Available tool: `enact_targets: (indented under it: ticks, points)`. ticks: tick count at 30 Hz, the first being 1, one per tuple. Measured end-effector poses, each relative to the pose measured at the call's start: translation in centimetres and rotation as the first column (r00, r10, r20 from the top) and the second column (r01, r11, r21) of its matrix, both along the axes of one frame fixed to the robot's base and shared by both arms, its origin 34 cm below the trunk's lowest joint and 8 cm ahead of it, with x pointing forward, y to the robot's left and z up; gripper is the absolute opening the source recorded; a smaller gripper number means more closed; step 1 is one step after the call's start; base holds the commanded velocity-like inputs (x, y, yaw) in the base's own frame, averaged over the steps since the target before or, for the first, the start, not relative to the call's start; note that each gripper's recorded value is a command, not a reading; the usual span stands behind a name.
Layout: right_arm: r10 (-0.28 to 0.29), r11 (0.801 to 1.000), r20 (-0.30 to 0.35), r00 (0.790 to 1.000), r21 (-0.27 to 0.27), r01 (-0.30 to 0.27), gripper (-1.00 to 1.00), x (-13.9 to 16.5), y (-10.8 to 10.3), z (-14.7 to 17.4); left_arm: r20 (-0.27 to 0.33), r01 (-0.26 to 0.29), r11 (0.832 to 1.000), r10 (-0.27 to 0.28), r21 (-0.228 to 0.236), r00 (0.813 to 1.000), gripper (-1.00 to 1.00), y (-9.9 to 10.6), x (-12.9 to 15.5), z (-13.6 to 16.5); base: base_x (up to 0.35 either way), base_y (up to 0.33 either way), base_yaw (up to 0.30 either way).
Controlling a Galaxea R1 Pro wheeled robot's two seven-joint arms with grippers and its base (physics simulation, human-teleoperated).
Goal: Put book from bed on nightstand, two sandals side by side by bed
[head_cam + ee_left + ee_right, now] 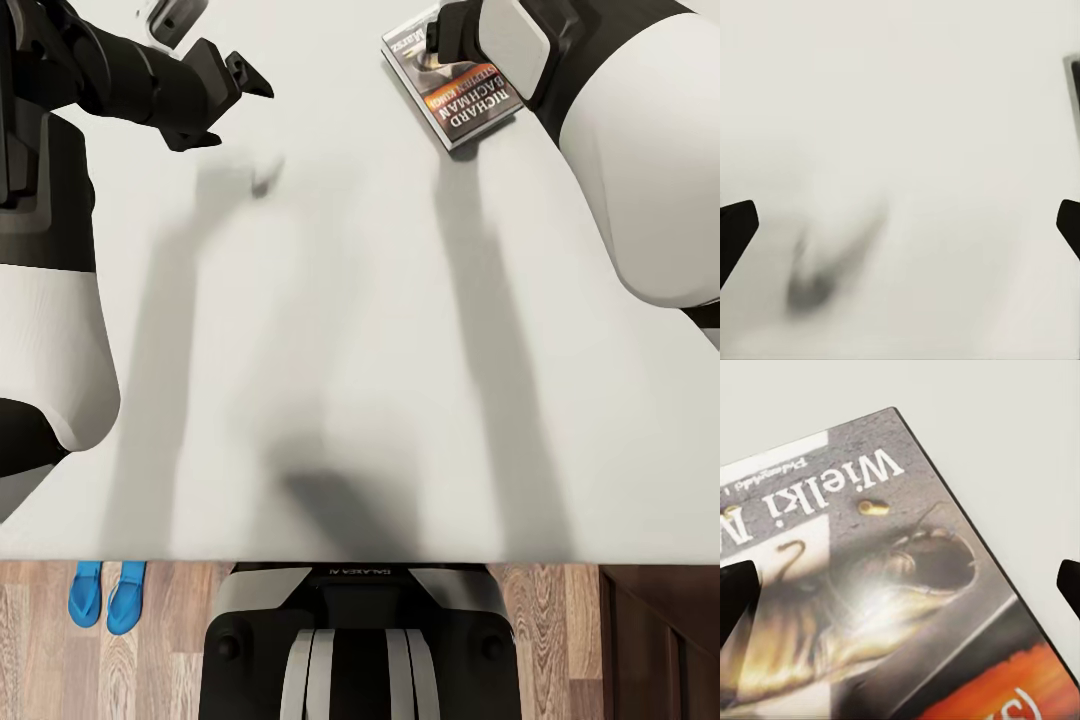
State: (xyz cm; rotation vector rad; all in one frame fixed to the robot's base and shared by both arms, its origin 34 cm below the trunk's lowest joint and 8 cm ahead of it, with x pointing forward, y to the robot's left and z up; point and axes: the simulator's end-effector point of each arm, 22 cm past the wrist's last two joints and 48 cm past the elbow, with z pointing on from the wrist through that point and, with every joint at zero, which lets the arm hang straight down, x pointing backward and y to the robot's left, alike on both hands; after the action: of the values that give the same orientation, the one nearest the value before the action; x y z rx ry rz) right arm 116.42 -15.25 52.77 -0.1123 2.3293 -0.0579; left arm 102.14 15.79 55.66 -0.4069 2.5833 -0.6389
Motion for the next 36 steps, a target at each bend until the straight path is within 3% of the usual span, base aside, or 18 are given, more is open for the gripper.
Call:
enact_targets:
  ticks: [28,36]
  points:
    - [0.009,1.0,-0.079,0.997,0.004,-0.009,1.0,-0.8,0.2,0.0,0.0,0.0,1.0,0.0,0.0,1.0,1.0,0.0,0.0,0.0,-0.002,0.0,0.0]
    - [0.077,0.995,-0.095,0.992,0.062,-0.072,1.0,-1.2,2.1,-0.3,0.0,-0.001,1.0,0.001,0.001,1.0,1.0,0.1,0.0,0.0,0.0,0.0,0.0]
